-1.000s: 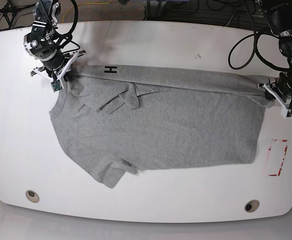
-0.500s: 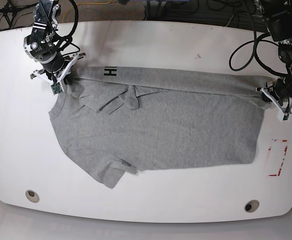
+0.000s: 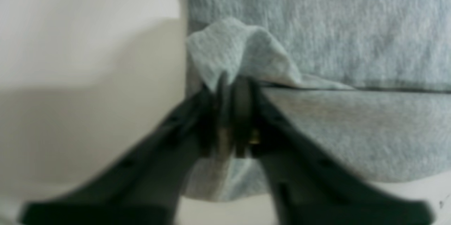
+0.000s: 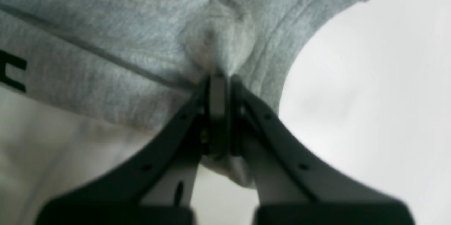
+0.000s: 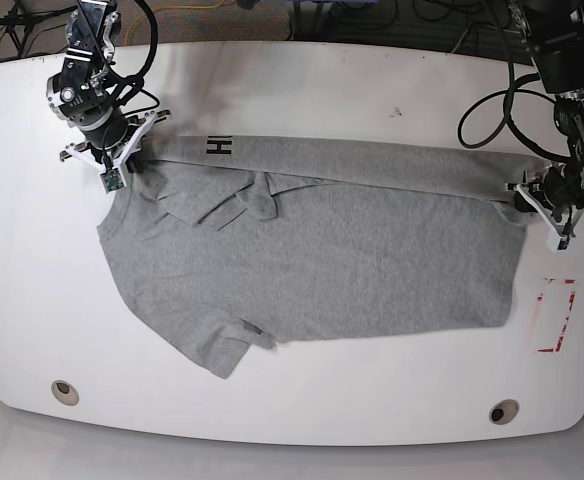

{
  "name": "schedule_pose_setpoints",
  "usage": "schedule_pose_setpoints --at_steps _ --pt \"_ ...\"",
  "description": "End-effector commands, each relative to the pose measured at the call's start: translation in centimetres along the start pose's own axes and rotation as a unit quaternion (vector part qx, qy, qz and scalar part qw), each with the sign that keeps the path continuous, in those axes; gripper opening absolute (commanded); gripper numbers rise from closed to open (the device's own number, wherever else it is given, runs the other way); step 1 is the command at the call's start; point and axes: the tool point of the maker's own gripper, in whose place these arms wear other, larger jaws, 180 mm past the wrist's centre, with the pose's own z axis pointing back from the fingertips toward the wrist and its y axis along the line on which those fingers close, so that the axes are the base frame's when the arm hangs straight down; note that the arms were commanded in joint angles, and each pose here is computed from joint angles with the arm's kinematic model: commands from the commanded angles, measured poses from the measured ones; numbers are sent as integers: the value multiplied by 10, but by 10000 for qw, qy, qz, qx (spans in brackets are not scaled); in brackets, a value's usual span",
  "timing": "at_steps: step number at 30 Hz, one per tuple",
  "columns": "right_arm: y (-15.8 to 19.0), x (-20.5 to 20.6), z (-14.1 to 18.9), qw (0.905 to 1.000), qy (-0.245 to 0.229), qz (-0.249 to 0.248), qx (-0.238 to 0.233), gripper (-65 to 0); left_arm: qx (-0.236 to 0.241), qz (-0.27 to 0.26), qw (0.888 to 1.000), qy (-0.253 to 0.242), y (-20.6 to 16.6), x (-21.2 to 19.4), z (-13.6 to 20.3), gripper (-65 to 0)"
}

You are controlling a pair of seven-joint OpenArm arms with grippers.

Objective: Fold the T-shirt properly
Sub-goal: 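Lay the shirt flat on the table, holding its shoulder edge taut, then open both grippers and regrasp the shirt's shoulder edge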

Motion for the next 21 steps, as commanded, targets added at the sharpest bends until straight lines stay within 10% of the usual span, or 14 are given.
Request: schedule_pose_setpoints --at_steps 1,8,21 --pt "-8 10 4 9998 -174 44 -113 -650 86 -71 9994 -318 7 24 9 -456" --pt "-8 10 4 9998 -174 44 -113 -602 83 -102 9993 -356 6 30 9 -357" --pt "-11 37 19 9973 -455 395 -419 -89 161 -328 9976 -591 7 61 31 -249"
